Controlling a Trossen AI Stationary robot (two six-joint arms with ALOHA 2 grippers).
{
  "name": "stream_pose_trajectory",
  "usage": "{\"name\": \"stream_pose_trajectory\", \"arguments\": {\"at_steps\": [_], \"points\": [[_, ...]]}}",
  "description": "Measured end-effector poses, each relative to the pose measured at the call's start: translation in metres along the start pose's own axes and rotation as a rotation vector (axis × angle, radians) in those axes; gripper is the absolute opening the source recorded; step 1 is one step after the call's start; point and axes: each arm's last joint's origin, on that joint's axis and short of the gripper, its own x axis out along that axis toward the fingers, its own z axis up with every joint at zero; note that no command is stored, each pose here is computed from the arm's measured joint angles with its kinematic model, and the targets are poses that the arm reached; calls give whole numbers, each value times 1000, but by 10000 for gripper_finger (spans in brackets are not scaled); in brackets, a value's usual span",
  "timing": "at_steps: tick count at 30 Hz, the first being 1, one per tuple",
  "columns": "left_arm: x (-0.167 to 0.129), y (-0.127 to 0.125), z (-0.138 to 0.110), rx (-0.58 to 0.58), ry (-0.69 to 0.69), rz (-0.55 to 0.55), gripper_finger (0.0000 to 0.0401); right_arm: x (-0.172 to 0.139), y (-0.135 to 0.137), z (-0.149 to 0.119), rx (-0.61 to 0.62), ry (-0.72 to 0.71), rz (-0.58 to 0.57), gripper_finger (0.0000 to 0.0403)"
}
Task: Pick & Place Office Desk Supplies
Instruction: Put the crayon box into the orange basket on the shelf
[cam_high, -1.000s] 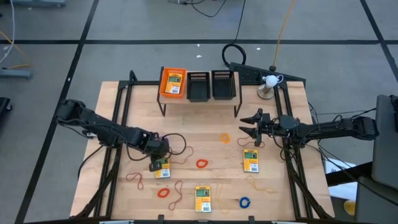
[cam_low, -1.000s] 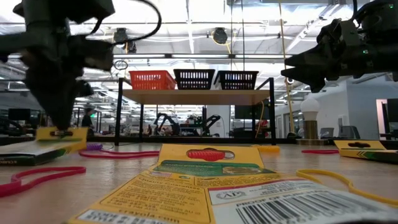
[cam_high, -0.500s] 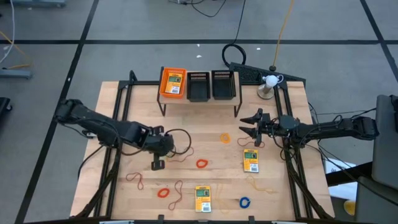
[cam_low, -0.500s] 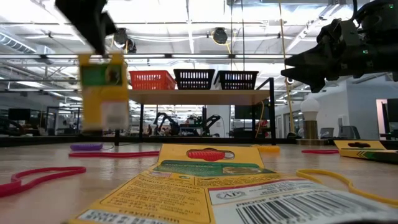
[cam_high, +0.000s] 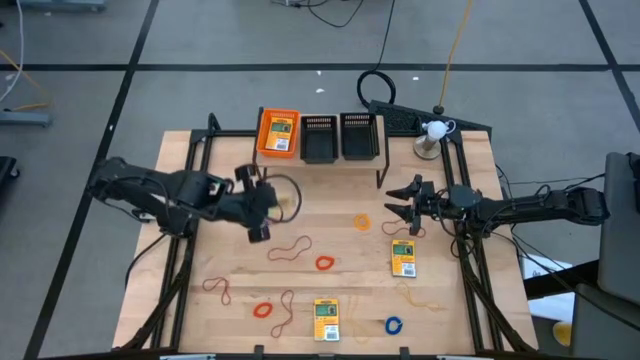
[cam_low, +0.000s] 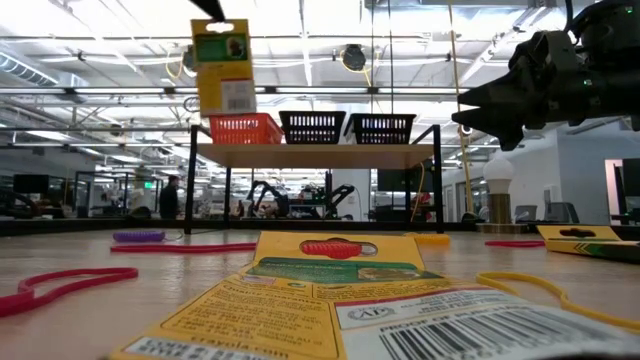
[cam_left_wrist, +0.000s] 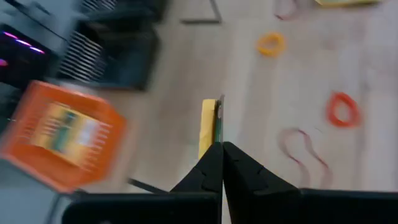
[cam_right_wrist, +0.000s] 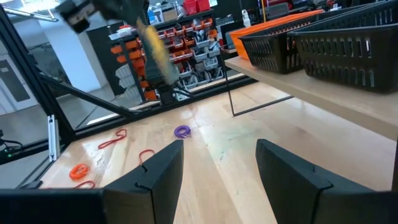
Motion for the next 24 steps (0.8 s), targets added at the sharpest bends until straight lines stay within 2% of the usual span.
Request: {"name": "stream_pose_trajectory", "arguments": {"at_steps": [9, 19, 24], "points": [[-12, 54, 24, 40, -62, 193, 0, 0, 0, 0, -4, 0, 1, 192], [-8, 123, 33, 62, -38, 376, 0, 0, 0, 0, -7, 0, 1, 192], [0, 153, 32, 39, -52, 375, 0, 0, 0, 0, -7, 0, 0, 192]]}}
